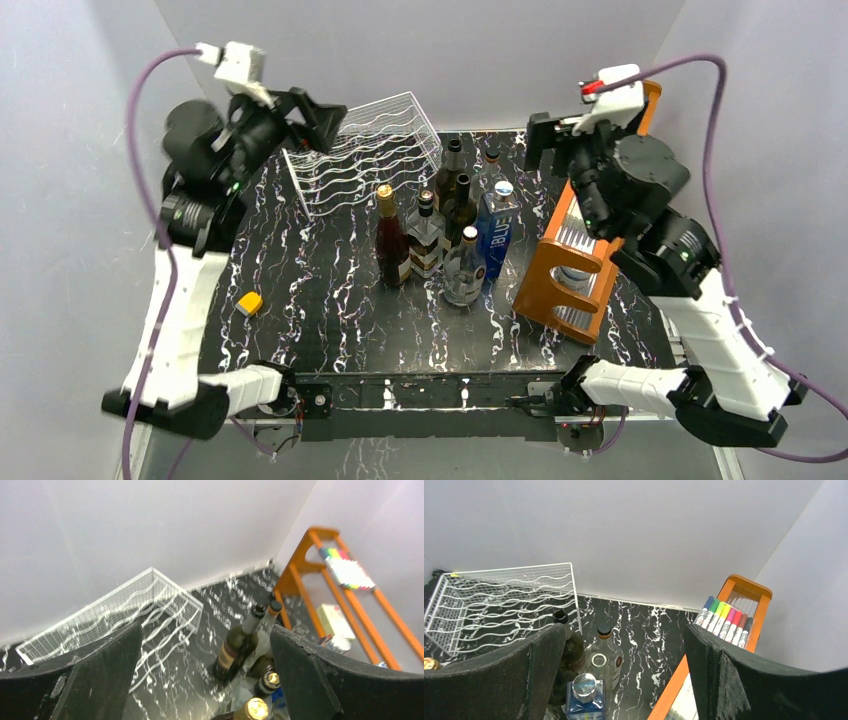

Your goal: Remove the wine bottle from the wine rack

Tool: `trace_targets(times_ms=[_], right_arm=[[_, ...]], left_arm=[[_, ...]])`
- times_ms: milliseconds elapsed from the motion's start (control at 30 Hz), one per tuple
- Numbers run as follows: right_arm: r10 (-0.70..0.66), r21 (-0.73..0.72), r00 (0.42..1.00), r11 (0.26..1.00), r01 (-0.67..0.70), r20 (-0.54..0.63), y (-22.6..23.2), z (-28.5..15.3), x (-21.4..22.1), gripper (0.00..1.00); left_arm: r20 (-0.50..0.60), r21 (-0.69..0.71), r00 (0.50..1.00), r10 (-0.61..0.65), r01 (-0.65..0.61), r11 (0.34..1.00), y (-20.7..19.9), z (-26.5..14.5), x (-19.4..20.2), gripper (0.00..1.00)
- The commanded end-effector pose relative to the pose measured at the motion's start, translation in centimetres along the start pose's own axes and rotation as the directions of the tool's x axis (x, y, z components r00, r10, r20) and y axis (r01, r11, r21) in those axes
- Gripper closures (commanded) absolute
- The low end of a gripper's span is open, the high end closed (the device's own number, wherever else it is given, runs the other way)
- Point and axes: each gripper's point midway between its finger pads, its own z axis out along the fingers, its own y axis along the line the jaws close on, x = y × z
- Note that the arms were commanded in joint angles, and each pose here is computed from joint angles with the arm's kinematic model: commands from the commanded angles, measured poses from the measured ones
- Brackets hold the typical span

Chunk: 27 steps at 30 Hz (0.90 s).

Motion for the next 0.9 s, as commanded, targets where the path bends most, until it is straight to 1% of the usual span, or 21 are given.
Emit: trace_targets(times_ms=[0,133,300,467,533,667,867], right_arm=[[0.021,-0.024,0.999,1.0,-0.019,0.044,-1.1,-1.7,-1.0,0.02],[0.063,-0.043,0.995,0.997,-0.06,0.079,-2.1,-3.3,-1.9,0.02],[0.134,-0.078,0.982,0.989,-0.124,0.136,-2.9,-4.9,-3.5,0.02],[0.158,-0.067,0.978,0.986,-0.15,0.134,-3.3,-5.2,-3.6,0.02],[0.154,-0.041,0.98,0.988,-0.15,0.127,-3.6,-5.0,-3.3,0.02],[0.116,-0.02,0.989,0.993,-0.114,0.096,-3.4,-4.5,-2.3,0.02],[0.116,-0.002,0.989,0.993,-0.116,0.087,-3.0,-3.7,-2.0,0.02]], left_arm=[[0.258,-0.028,0.966,0.028,-0.022,0.999,-1.3,-4.9,-6.4,0.02],[0.261,-0.069,0.964,0.04,-0.022,0.997,-1.0,-6.5,-6.6,0.02],[0.261,-0.085,0.964,0.045,-0.023,0.996,-0.9,-7.2,-6.3,0.02],[0.242,-0.087,0.969,0.053,-0.033,0.996,-0.8,-7.1,-6.0,0.02],[0.241,-0.09,0.969,0.054,-0.033,0.995,-0.8,-7.2,-5.9,0.02],[0.24,-0.097,0.969,0.059,-0.036,0.995,-0.6,-7.4,-5.7,0.01],[0.227,-0.108,0.972,0.063,-0.039,0.993,-0.5,-7.5,-5.4,0.02]])
